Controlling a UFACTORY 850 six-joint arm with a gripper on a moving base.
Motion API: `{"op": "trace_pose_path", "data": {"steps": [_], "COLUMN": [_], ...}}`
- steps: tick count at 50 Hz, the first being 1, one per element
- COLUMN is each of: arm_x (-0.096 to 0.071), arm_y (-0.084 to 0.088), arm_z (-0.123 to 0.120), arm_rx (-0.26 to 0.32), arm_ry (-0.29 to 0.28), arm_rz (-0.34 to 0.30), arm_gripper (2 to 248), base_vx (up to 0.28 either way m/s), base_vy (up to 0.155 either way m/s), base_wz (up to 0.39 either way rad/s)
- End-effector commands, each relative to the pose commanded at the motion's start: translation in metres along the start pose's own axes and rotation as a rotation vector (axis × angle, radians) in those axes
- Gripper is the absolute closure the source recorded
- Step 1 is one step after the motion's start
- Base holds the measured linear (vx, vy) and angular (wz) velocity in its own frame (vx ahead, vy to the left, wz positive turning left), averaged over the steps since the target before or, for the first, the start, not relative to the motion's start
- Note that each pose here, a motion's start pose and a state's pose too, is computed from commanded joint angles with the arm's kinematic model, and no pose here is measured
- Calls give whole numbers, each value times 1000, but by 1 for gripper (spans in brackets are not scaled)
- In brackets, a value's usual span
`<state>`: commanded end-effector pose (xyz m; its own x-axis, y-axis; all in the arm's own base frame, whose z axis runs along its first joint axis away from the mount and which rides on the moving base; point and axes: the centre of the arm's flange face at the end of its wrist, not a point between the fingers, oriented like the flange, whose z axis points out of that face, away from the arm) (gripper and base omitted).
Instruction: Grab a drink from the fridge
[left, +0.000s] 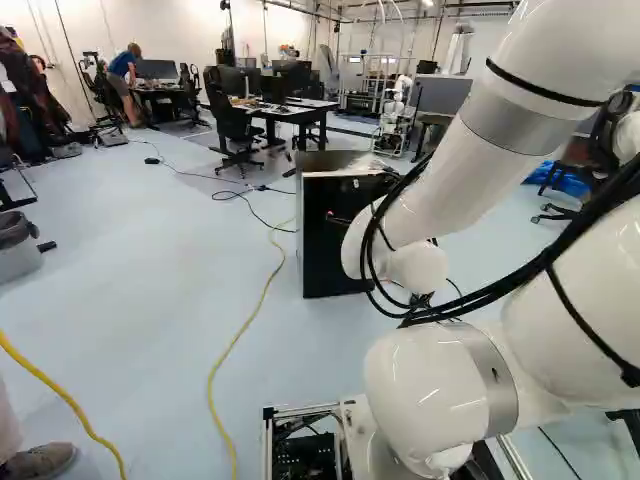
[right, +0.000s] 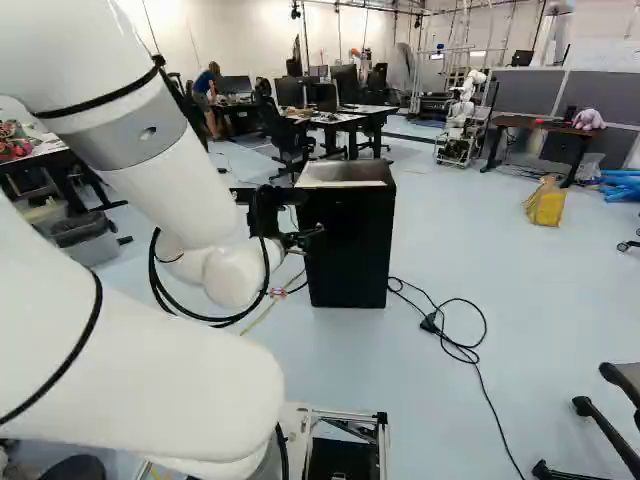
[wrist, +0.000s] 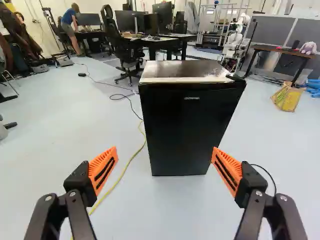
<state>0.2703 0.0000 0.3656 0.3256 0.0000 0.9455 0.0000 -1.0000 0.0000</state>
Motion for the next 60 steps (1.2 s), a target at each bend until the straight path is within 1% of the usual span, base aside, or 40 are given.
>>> {"op": "trace_pose_path", "data": {"steps": [60], "arm_x": [0], "arm_y": [0], "arm_z": [0], "arm_rx": [0], "arm_ry": [0], "arm_rz": [0], "arm_gripper": [3], "base_vx": [75], "base_vy": [49], "base_wz": [-12]}}
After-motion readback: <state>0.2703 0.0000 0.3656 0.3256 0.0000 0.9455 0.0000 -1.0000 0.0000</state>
